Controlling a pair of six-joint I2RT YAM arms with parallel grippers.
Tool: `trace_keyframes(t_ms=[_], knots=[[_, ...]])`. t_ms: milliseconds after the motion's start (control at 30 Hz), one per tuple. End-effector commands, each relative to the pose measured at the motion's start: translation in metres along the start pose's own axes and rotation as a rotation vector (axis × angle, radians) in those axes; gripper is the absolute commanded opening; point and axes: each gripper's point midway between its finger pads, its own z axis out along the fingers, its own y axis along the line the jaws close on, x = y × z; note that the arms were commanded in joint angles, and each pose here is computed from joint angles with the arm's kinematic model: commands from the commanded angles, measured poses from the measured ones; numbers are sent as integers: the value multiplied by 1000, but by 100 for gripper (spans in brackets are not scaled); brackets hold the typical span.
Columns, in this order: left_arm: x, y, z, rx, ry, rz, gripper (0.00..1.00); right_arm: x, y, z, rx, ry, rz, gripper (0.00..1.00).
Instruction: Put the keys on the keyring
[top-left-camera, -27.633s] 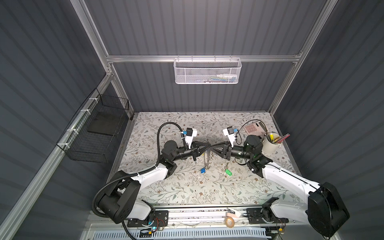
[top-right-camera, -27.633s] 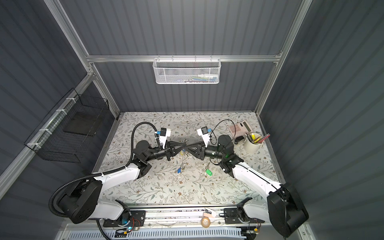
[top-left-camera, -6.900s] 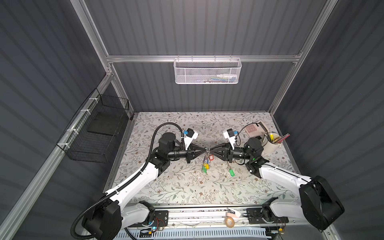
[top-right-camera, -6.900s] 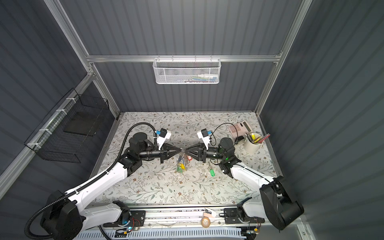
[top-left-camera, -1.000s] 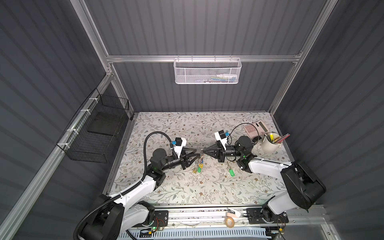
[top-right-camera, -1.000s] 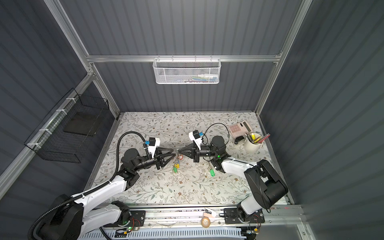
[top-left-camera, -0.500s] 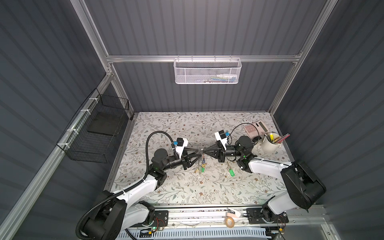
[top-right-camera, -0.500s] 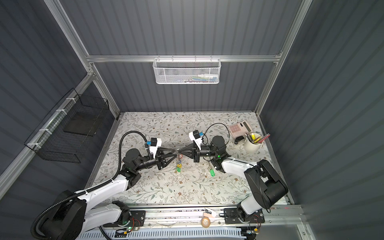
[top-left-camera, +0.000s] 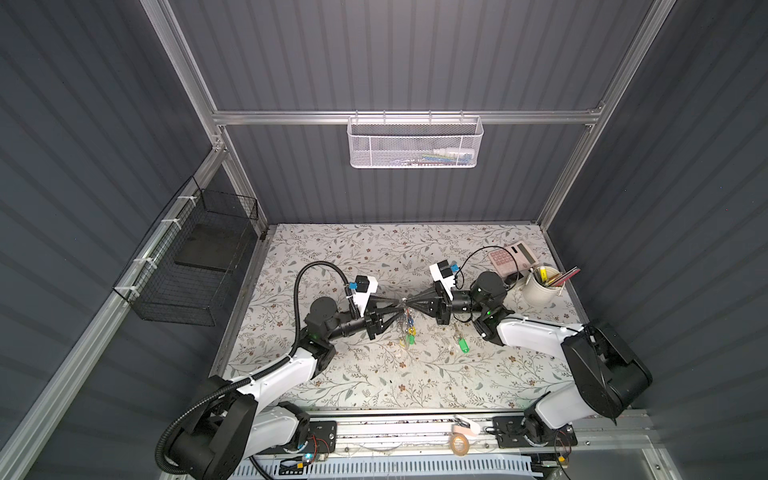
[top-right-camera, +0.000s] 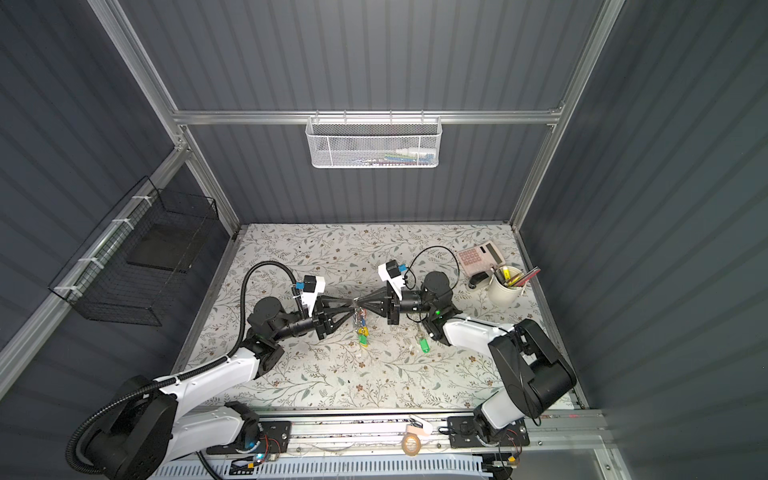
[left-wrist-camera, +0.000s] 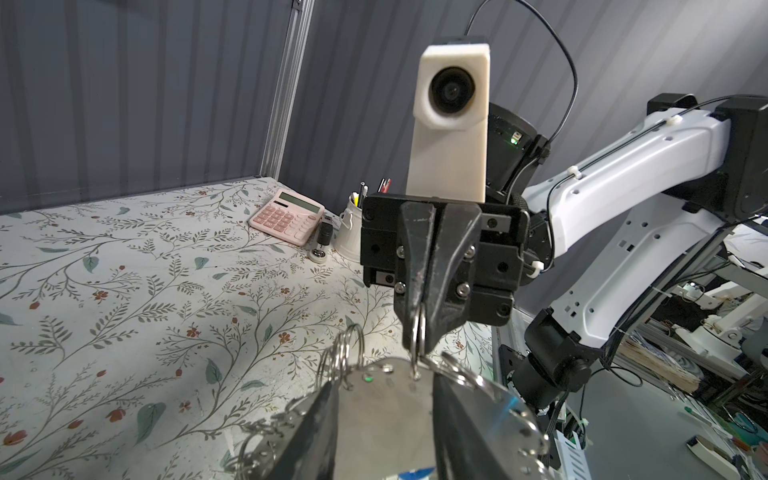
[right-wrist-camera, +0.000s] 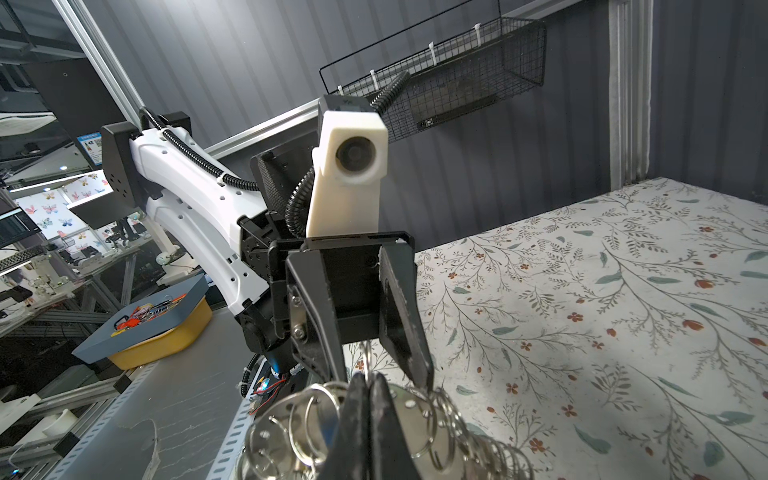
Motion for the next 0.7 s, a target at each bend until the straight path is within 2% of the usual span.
trace_keyframes(t_ms=[0,400,533,667], knots=[[-20,-8,5,36,-48,40,35,-13,5,1,-22,-19,-50,0],[-31,-12,2,31,-88,63,40,-11,5,2,-26,-14,-41,0],[-30,-10,4,35,-81,55,36,-12,6,1,-26,-16,-44,0],[-28,-10,6,44,-73,51,25,-11,6,1,-28,-14,-43,0]])
